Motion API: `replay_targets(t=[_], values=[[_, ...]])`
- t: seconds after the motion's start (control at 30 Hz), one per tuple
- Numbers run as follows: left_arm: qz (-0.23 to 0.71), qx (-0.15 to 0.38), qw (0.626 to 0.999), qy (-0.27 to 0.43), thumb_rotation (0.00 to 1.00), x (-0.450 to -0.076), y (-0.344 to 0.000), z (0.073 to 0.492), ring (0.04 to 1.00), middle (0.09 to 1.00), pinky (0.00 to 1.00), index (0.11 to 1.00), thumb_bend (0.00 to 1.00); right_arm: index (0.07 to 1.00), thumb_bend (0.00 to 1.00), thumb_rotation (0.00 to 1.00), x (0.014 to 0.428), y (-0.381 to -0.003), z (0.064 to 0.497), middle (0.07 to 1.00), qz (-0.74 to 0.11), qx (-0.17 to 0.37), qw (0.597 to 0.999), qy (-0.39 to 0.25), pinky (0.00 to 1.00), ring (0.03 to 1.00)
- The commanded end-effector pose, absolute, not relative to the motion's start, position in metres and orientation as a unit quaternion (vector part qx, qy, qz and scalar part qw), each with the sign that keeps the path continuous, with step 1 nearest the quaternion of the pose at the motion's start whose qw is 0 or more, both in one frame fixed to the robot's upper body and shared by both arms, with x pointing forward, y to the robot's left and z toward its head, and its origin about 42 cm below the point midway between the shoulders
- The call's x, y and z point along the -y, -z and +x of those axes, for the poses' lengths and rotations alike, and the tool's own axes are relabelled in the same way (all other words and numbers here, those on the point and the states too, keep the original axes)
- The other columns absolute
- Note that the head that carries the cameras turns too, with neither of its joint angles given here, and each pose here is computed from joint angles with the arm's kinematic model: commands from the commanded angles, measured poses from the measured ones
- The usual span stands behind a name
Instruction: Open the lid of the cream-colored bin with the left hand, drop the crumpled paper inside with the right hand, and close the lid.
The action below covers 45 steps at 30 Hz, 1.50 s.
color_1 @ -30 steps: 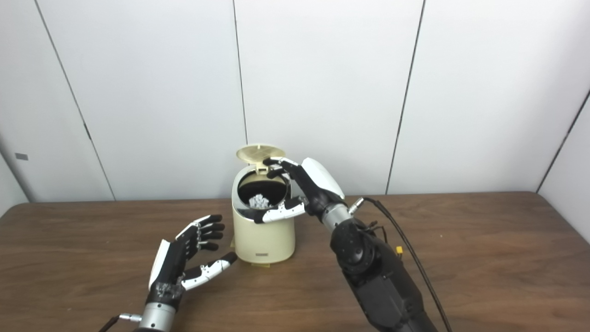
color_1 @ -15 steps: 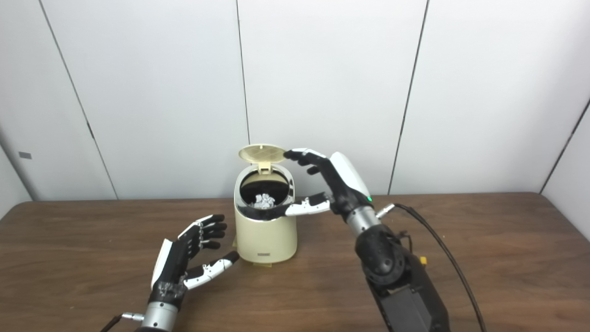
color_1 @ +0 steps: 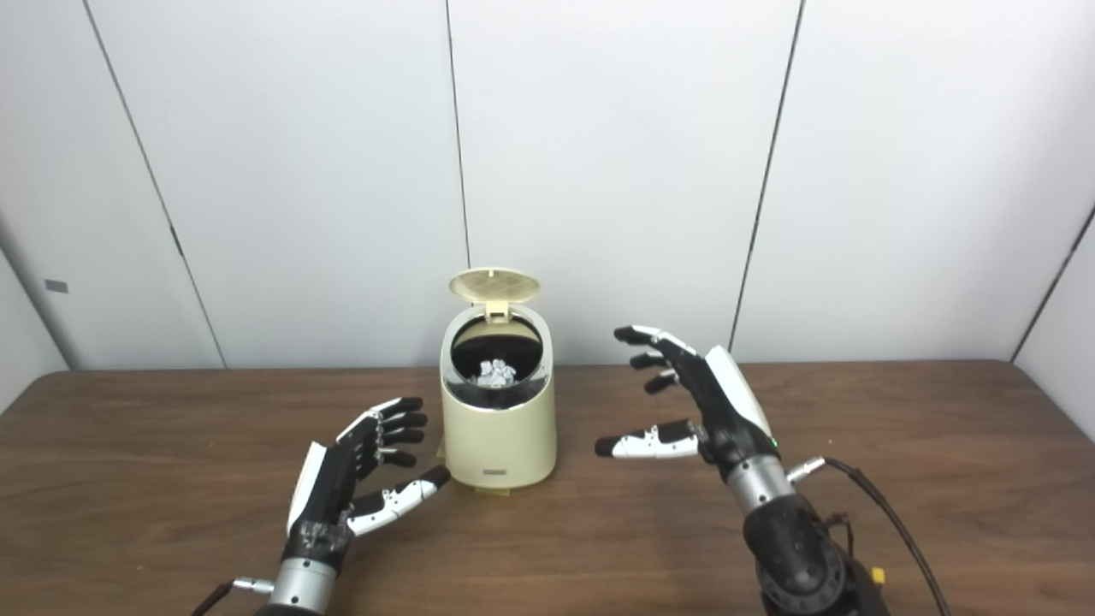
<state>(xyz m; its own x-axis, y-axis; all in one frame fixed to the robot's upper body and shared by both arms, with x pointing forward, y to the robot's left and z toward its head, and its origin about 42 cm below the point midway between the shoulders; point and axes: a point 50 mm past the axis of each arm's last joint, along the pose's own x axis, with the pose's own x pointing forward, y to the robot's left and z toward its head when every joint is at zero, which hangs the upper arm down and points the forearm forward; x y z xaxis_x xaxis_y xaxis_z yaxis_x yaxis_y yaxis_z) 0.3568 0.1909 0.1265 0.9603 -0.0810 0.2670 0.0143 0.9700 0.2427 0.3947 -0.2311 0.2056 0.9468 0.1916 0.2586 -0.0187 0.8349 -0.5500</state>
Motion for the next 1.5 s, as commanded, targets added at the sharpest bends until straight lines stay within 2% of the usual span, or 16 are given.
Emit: replay_targets(t=[0.0,0.23,0.3,0.37,0.47,0.63,0.73,0.93,1.1,1.27,1.37,1.47], values=[[0.117,0.135,0.984,0.020,0.14,-0.187,-0.119,0.352,0.711,0.743,0.61,0.800,0.72,0.782,0.86,0.12,0.234,-0.221,0.398,0.802,-0.269,0.194,0.942,-0.045,0.57,0.713],[0.123,0.158,0.980,0.023,0.21,-0.193,-0.134,0.358,0.720,0.766,0.63,0.825,0.73,0.766,0.85,0.12,0.234,-0.199,0.395,0.772,-0.269,0.180,0.945,-0.048,0.53,0.670],[0.135,0.177,0.975,0.027,0.27,-0.198,-0.149,0.365,0.768,0.811,0.69,0.849,0.77,0.769,0.85,0.12,0.235,-0.195,0.394,0.766,-0.269,0.177,0.946,-0.049,0.53,0.669],[0.150,0.199,0.968,0.029,0.33,-0.202,-0.167,0.374,0.799,0.850,0.70,0.869,0.80,0.769,0.84,0.12,0.235,-0.193,0.393,0.770,-0.270,0.177,0.945,-0.050,0.54,0.670],[0.157,0.227,0.961,0.026,0.35,-0.203,-0.194,0.389,0.828,0.897,0.68,0.902,0.84,0.777,0.82,0.11,0.236,-0.191,0.393,0.795,-0.271,0.176,0.945,-0.053,0.55,0.681],[0.156,0.252,0.954,0.042,0.37,-0.202,-0.238,0.410,0.954,0.991,0.79,0.988,0.90,0.784,0.83,0.14,0.236,-0.189,0.393,0.803,-0.271,0.170,0.946,-0.056,0.55,0.686],[0.166,0.264,0.949,0.051,0.33,-0.199,-0.256,0.420,0.994,1.000,0.83,1.000,0.93,0.784,0.82,0.13,0.235,-0.189,0.393,0.801,-0.274,0.170,0.945,-0.055,0.54,0.680],[0.217,0.286,0.932,0.055,0.34,-0.189,-0.286,0.435,1.000,1.000,0.93,1.000,0.96,0.786,0.82,0.11,0.235,-0.189,0.393,0.792,-0.278,0.169,0.944,-0.057,0.54,0.671],[0.241,0.289,0.924,0.066,0.37,-0.182,-0.300,0.442,1.000,1.000,0.89,1.000,0.99,0.783,0.82,0.09,0.234,-0.189,0.394,0.784,-0.282,0.165,0.943,-0.057,0.53,0.664],[0.278,0.284,0.912,0.101,0.39,-0.176,-0.312,0.448,1.000,1.000,0.94,1.000,1.00,0.786,0.82,0.08,0.231,-0.190,0.394,0.801,-0.281,0.162,0.944,-0.056,0.55,0.676],[0.307,0.281,0.902,0.113,0.42,-0.175,-0.317,0.450,1.000,1.000,0.95,1.000,1.00,0.785,0.82,0.09,0.230,-0.191,0.395,0.798,-0.281,0.164,0.944,-0.055,0.54,0.678],[0.334,0.281,0.892,0.118,0.44,-0.175,-0.320,0.452,1.000,1.000,0.90,0.960,1.00,0.784,0.83,0.14,0.229,-0.192,0.395,0.799,-0.279,0.165,0.944,-0.055,0.53,0.679]])
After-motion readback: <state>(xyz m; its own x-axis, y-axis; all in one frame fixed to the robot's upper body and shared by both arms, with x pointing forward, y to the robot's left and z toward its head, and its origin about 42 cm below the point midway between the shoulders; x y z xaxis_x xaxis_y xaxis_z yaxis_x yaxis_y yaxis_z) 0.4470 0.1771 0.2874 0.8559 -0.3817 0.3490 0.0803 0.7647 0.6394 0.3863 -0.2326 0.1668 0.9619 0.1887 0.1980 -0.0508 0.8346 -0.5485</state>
